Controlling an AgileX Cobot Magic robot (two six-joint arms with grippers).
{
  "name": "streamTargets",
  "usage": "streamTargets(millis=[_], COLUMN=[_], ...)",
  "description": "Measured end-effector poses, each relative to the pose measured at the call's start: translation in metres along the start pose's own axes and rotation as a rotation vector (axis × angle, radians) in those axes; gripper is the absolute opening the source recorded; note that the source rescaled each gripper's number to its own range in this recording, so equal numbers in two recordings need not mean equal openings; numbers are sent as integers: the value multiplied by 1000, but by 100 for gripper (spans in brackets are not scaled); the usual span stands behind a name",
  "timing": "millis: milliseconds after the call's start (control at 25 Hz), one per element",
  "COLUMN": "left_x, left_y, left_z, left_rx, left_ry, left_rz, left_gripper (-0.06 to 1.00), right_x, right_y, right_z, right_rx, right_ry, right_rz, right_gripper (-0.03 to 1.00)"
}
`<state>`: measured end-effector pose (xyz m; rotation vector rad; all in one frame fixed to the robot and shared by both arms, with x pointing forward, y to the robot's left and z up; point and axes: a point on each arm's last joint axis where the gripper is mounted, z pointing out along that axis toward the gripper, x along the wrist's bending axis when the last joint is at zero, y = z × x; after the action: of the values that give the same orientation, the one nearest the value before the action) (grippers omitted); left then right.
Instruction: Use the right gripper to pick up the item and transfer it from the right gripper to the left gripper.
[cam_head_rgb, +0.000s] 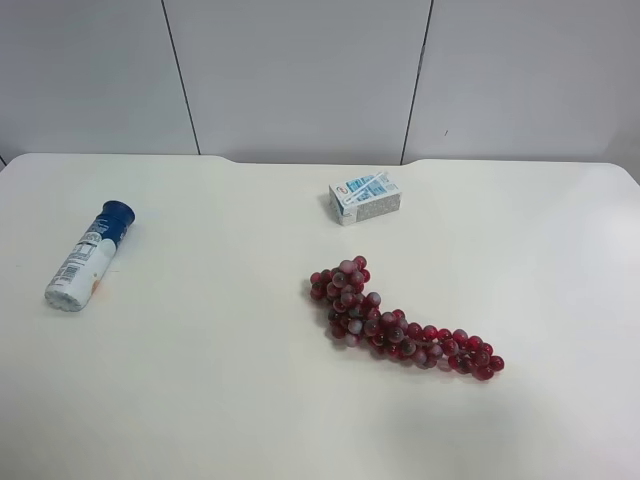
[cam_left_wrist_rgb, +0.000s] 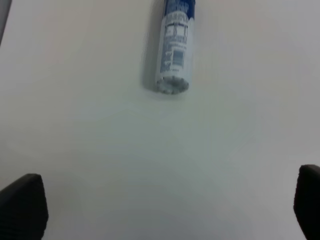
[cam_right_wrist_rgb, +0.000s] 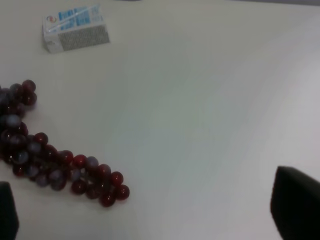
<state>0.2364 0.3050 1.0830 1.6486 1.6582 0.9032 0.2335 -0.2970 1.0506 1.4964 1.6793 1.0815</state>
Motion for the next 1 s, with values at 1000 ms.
streamTargets(millis=[1000], left_x=[0], left_y=[-26], left_z=[14], left_rx=[-142], left_ry=[16], left_rz=[-4], left_gripper=[100], right_x=[0], right_y=[0], right_z=[0], right_rx=[0], right_ry=[0], right_rz=[0], right_gripper=[100])
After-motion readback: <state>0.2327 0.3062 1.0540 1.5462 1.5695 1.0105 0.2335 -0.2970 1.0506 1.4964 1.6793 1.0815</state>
